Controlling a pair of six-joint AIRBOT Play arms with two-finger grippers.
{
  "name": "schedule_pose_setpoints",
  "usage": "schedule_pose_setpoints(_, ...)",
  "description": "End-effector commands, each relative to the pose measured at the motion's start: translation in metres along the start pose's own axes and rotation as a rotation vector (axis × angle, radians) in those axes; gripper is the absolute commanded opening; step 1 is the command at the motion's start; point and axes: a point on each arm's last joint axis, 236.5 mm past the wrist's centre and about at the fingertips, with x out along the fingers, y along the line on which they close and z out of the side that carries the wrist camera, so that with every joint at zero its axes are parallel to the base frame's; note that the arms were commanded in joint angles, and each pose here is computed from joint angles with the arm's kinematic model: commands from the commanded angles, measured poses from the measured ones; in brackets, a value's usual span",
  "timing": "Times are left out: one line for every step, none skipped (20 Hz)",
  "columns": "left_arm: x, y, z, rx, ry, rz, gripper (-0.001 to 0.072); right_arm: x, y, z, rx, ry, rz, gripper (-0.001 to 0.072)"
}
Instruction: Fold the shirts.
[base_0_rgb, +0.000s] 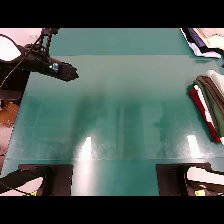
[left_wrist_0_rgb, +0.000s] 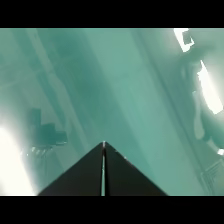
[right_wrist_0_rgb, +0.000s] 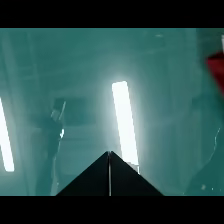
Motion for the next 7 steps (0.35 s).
schedule_pose_setpoints(0.0, 0.0, 0.003, -0.002, -0.011, 0.0, 0.0027, 0.021, 0.058, -0.008, -0.128, 0.032, 0.074, 0.0019)
schedule_pose_setpoints(0.0, 0.0, 0.003, -0.002, -0.011, 0.0, 0.0026, 0.025, 0.067, -0.009, -0.148, 0.034, 0.083, 0.0019)
schedule_pose_setpoints(0.0, 0.0, 0.003, -0.002, -0.012, 0.0, 0.0026, 0.027, 0.073, -0.01, -0.161, 0.032, 0.09, 0.0019)
schedule_pose_setpoints(0.0, 0.0, 0.003, -0.002, -0.011, 0.0, 0.0026, 0.028, 0.078, -0.009, -0.171, 0.029, 0.095, 0.0019)
schedule_pose_setpoints(0.0, 0.0, 0.003, -0.002, -0.011, 0.0, 0.0026, 0.029, 0.08, -0.01, -0.177, 0.03, 0.098, 0.0019)
schedule_pose_setpoints(0.0, 0.0, 0.003, -0.002, -0.011, 0.0, 0.0026, 0.029, 0.08, -0.01, -0.177, 0.029, 0.098, 0.0018)
schedule_pose_setpoints(0.0, 0.0, 0.003, -0.002, -0.011, 0.0, 0.0026, 0.029, 0.081, -0.01, -0.177, 0.029, 0.099, 0.0018)
